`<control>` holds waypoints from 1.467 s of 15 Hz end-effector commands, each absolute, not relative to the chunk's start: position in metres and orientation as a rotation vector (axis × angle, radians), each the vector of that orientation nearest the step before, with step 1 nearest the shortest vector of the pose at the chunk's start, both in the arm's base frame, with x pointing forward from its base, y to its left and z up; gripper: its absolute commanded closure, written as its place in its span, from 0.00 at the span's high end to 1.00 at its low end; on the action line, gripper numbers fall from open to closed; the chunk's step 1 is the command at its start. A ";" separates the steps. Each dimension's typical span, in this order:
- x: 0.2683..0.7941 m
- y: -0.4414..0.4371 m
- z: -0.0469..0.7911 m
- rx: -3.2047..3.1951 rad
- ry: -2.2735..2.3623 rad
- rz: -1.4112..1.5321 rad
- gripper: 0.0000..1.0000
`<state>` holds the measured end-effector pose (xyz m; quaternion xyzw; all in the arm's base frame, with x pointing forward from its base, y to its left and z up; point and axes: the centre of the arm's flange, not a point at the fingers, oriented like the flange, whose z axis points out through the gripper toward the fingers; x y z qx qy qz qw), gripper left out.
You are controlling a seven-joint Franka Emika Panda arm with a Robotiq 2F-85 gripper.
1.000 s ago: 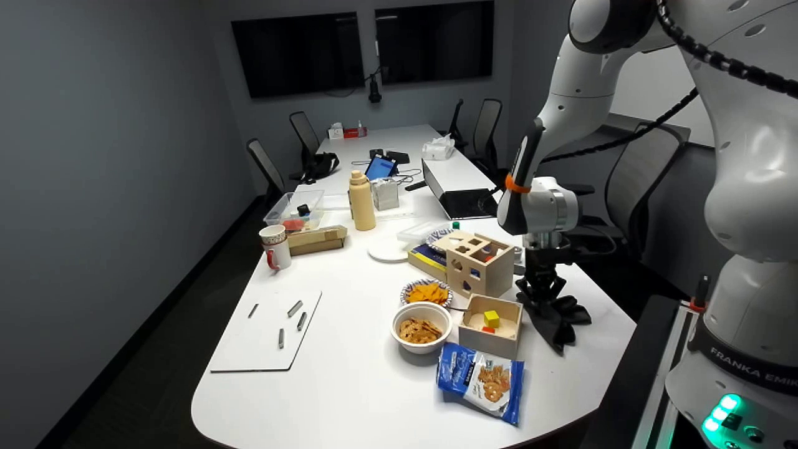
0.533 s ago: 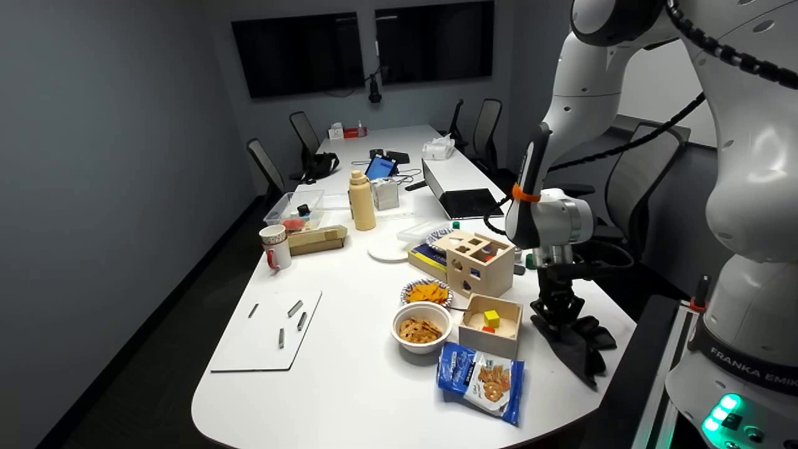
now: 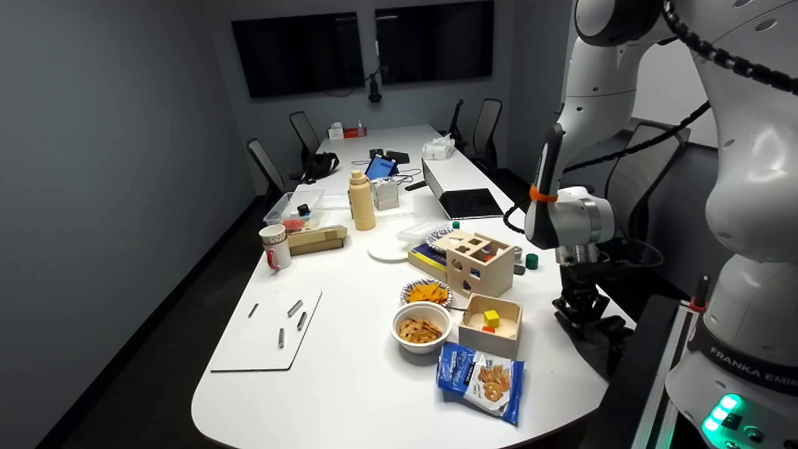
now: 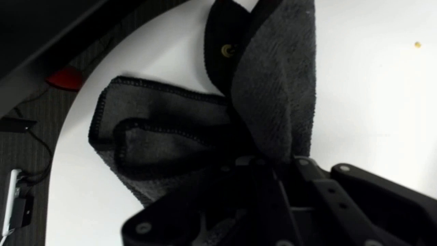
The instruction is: Pick up the black cloth and wipe the table
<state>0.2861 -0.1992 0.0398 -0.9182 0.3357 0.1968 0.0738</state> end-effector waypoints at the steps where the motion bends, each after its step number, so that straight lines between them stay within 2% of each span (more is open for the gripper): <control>1: 0.296 -0.230 0.035 -2.762 1.140 0.444 0.02; 12: 0.371 -0.288 0.045 -2.780 1.256 0.164 0.02; 16: 0.386 -0.273 0.040 -2.794 1.182 0.163 0.02; 22: 0.379 -0.227 0.042 -2.783 1.030 0.230 0.02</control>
